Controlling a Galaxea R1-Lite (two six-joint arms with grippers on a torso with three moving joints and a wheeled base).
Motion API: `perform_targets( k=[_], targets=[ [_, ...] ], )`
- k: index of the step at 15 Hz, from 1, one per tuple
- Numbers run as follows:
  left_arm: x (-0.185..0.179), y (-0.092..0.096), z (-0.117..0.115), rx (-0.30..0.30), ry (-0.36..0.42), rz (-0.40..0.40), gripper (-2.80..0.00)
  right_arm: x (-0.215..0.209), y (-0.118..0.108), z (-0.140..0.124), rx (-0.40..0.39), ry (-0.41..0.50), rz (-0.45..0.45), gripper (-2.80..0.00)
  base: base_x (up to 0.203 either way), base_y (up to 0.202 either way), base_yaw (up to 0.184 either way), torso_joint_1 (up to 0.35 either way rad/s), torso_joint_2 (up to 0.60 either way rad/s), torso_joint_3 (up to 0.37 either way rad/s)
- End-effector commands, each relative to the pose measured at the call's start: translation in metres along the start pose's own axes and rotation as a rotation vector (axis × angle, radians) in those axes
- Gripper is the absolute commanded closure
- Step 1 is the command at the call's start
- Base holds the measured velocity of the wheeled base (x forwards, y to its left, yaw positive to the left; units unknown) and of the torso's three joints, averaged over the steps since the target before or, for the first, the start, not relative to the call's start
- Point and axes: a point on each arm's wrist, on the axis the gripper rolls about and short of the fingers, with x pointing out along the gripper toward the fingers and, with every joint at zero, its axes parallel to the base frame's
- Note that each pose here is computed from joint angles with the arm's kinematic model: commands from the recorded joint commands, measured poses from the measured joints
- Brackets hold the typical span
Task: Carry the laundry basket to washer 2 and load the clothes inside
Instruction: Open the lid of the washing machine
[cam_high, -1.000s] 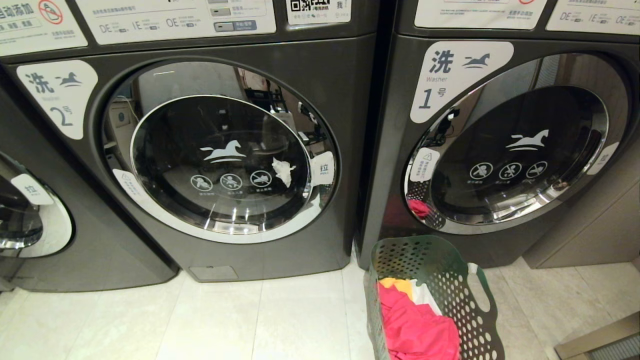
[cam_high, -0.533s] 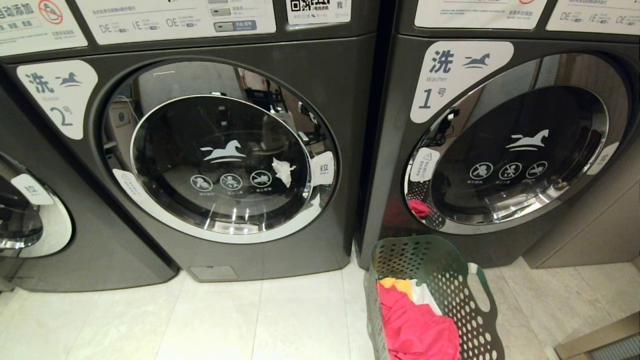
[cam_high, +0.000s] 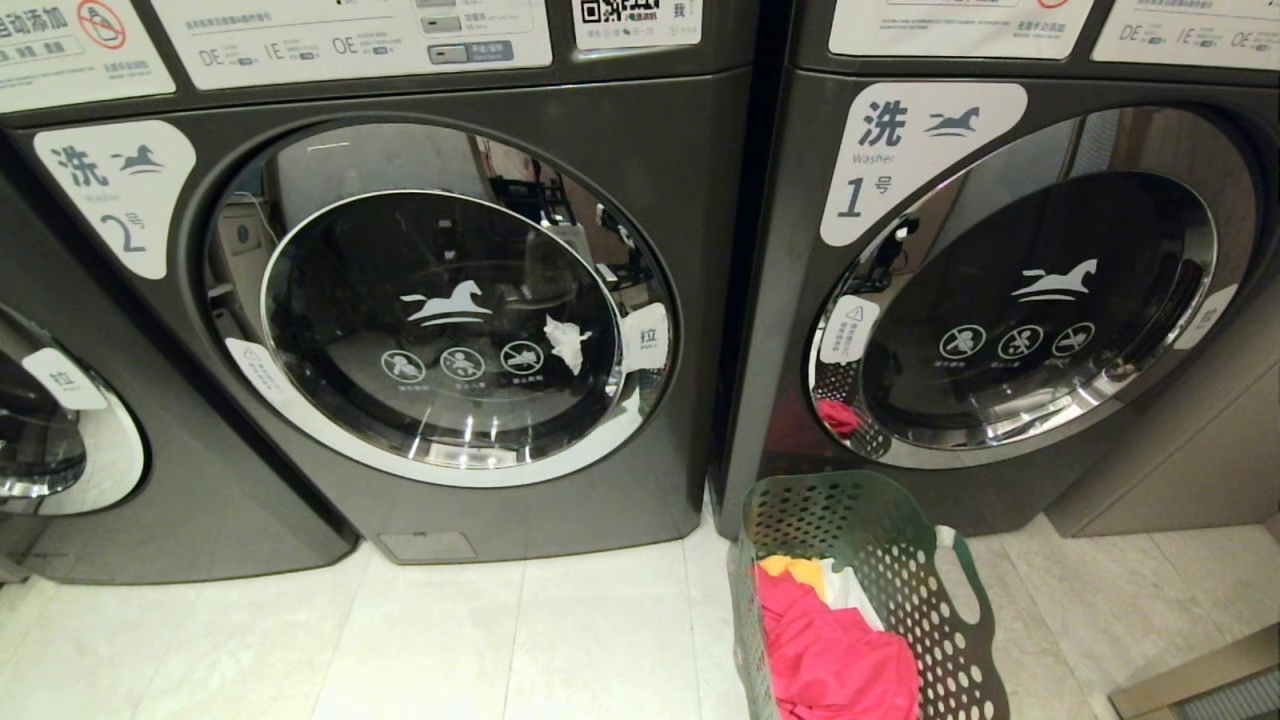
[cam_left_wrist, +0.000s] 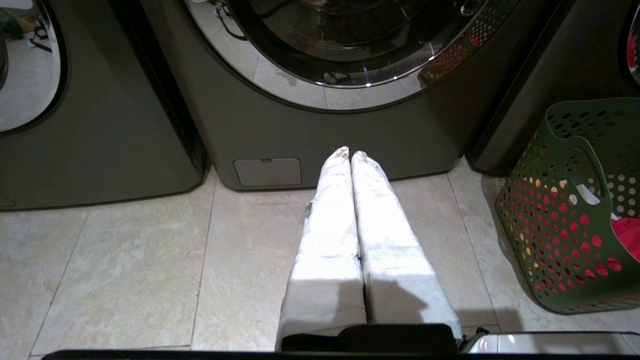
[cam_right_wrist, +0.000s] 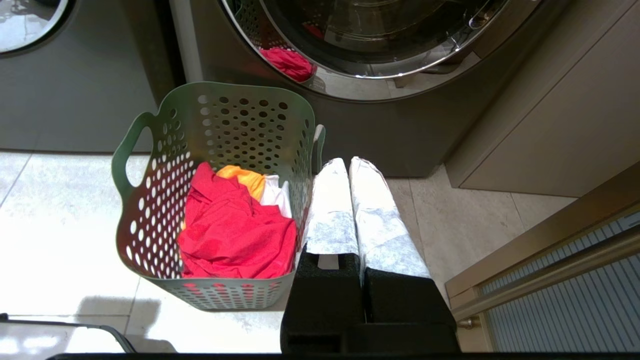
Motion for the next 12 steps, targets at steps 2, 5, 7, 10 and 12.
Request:
perform_targets(
  k=[2, 5, 7, 10, 12],
  targets=[
    [0.0006, -0.0001, -0.0018, 0.000, 0.008, 0.000, 0.00, 0.0001, 0.0000, 0.0001, -0.001, 0.001, 0.000, 0.00, 0.000, 0.000, 0.000, 0.000, 0.00, 0.000],
    [0.0006, -0.0001, -0.0019, 0.000, 0.008, 0.000, 0.00, 0.0001, 0.0000, 0.0001, -0.001, 0.001, 0.000, 0.00, 0.000, 0.000, 0.000, 0.000, 0.00, 0.000],
    [0.0006, -0.0001, -0.0021, 0.000, 0.008, 0.000, 0.00, 0.0001, 0.0000, 0.0001, -0.001, 0.001, 0.000, 0.00, 0.000, 0.000, 0.000, 0.000, 0.00, 0.000],
    [0.0006, -0.0001, -0.0020, 0.000, 0.008, 0.000, 0.00, 0.0001, 0.0000, 0.0001, -0.001, 0.001, 0.000, 0.00, 0.000, 0.000, 0.000, 0.000, 0.00, 0.000],
    [0.0006, -0.0001, -0.0018, 0.000, 0.007, 0.000, 0.00, 0.0000, 0.0000, 0.0000, -0.001, 0.000, 0.000, 0.00, 0.000, 0.000, 0.000, 0.000, 0.00, 0.000]
  ],
)
